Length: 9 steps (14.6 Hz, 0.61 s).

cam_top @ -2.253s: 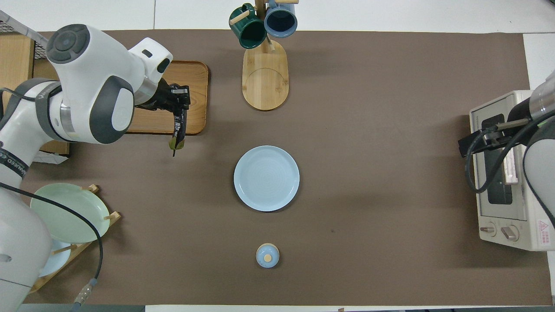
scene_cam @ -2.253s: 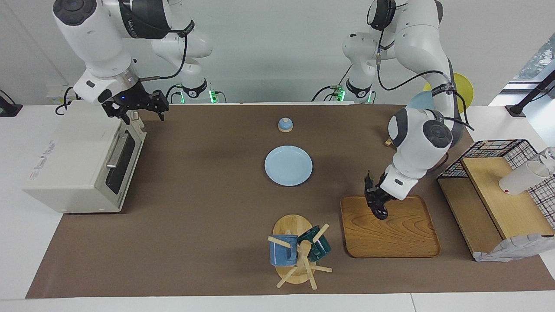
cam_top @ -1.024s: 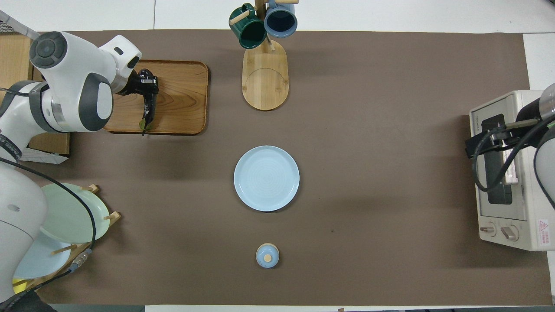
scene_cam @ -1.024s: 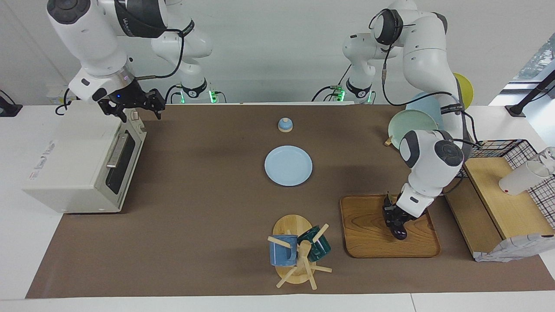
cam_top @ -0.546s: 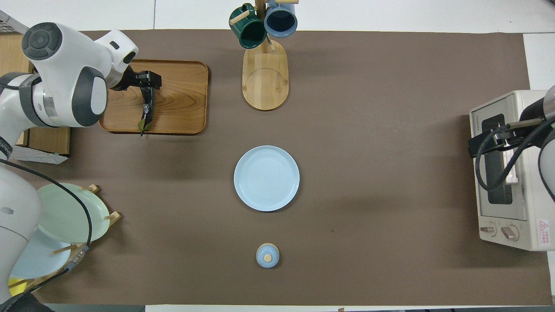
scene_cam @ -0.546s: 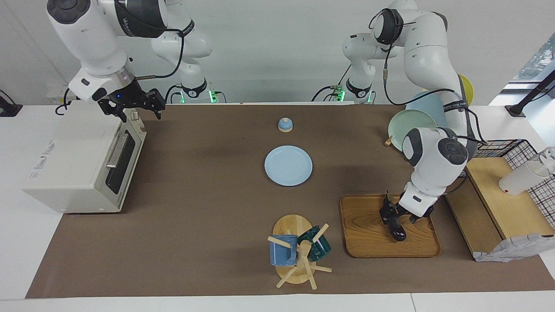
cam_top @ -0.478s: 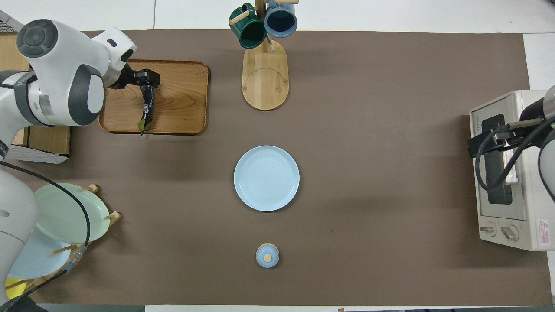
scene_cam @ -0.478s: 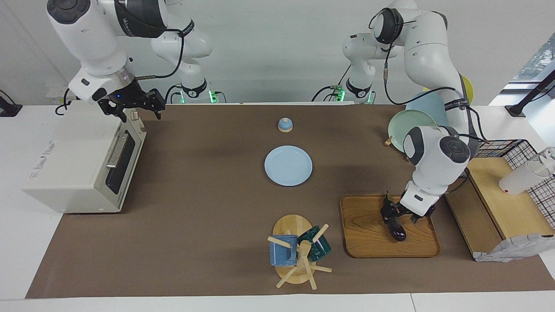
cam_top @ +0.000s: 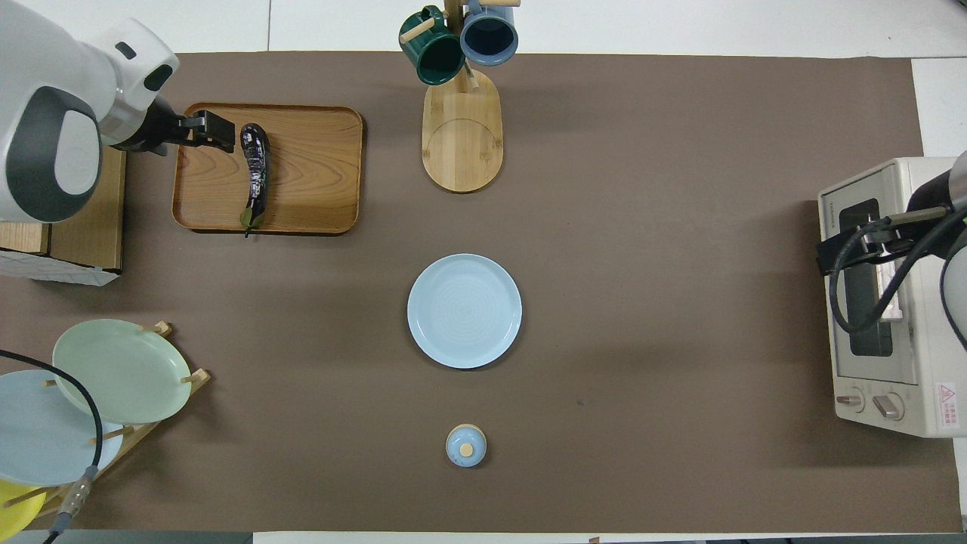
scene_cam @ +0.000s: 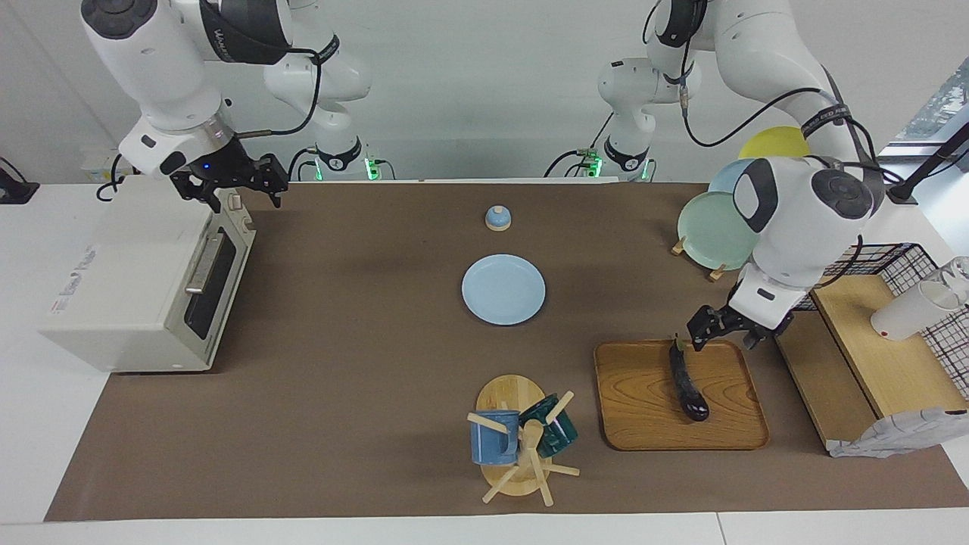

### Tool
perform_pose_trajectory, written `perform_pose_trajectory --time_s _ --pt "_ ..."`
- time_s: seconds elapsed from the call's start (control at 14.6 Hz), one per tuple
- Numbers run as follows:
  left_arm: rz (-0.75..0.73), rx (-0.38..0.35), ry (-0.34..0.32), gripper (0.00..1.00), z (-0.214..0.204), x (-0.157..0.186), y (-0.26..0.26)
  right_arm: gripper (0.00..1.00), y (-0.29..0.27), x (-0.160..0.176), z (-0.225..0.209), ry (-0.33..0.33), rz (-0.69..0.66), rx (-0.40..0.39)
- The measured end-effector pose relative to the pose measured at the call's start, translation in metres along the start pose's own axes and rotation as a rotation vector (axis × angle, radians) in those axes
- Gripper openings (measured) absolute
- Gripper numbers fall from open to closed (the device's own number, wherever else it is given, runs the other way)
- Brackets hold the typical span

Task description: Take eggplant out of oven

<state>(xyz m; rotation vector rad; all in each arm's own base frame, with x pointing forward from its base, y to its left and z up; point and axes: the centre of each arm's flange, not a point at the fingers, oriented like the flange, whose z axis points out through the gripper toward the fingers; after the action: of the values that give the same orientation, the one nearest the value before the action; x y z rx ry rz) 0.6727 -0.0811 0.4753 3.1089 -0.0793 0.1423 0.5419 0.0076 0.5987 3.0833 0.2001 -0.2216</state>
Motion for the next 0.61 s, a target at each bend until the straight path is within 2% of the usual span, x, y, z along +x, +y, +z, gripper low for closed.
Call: perform_pose_trajectory --time_s 0.41,0.61 --pt "0.004 0.024 -0.080 1.00 -0.098 -0.054 0.002 1.00 0.000 0.000 0.000 0.000 0.000 0.000" --pt "0.006 0.035 -0.118 1.00 -0.130 -0.082 0.004 1.00 0.000 0.000 0.000 0.000 0.000 0.000"
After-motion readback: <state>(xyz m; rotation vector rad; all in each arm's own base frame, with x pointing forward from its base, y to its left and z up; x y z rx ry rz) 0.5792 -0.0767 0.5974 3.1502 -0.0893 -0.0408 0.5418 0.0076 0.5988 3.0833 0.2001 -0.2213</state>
